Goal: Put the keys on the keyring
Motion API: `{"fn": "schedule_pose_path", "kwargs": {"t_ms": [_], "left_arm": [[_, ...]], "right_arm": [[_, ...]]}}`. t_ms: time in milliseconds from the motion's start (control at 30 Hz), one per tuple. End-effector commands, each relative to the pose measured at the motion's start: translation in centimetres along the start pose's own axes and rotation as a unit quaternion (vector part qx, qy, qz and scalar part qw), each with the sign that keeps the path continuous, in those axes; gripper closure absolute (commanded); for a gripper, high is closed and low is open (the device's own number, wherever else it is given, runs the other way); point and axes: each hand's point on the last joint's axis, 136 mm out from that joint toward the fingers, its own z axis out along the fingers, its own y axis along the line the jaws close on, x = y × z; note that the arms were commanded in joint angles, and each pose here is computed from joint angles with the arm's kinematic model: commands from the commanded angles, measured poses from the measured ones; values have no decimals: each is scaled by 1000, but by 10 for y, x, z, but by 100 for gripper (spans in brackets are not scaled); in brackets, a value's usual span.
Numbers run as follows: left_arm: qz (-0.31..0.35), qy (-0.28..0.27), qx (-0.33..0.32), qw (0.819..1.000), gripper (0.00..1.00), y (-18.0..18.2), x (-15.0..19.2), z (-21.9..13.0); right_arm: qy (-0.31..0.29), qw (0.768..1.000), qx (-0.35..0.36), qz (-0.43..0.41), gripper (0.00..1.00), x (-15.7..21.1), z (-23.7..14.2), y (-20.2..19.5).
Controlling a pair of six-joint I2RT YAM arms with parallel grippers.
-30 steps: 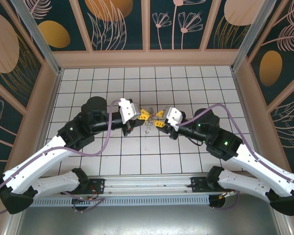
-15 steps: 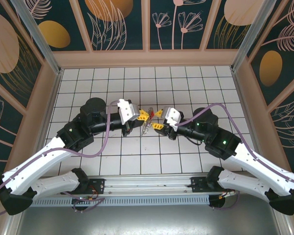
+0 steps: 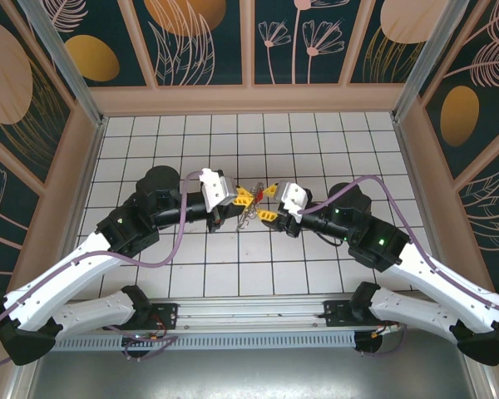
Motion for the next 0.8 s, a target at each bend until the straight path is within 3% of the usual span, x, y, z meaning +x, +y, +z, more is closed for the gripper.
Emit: {"fn": "schedule_pose_path", "kwargs": {"t_ms": [0,100,233,333,767], "left_arm": [[5,-28,8,1000,100,-3,-13,-2],[5,-29,8,1000,100,-3,-14,-2],[5,-29,4,1000,100,-1,-14,-1],[5,-30,0,1000,100,0,-15,-2],[0,-55,7,998,100,-4,-23,-5]], "right_arm": [[-36,999,-7,-14,57,-18,-2,1],[-34,999,-18,-13,63,-16,-2,5],[-30,999,-20,-12,83,-13,-1,5],[-30,999,-21,-12,90,-14,-1,6],[-17,999,-35,-8,100,-6,6,10]]}}
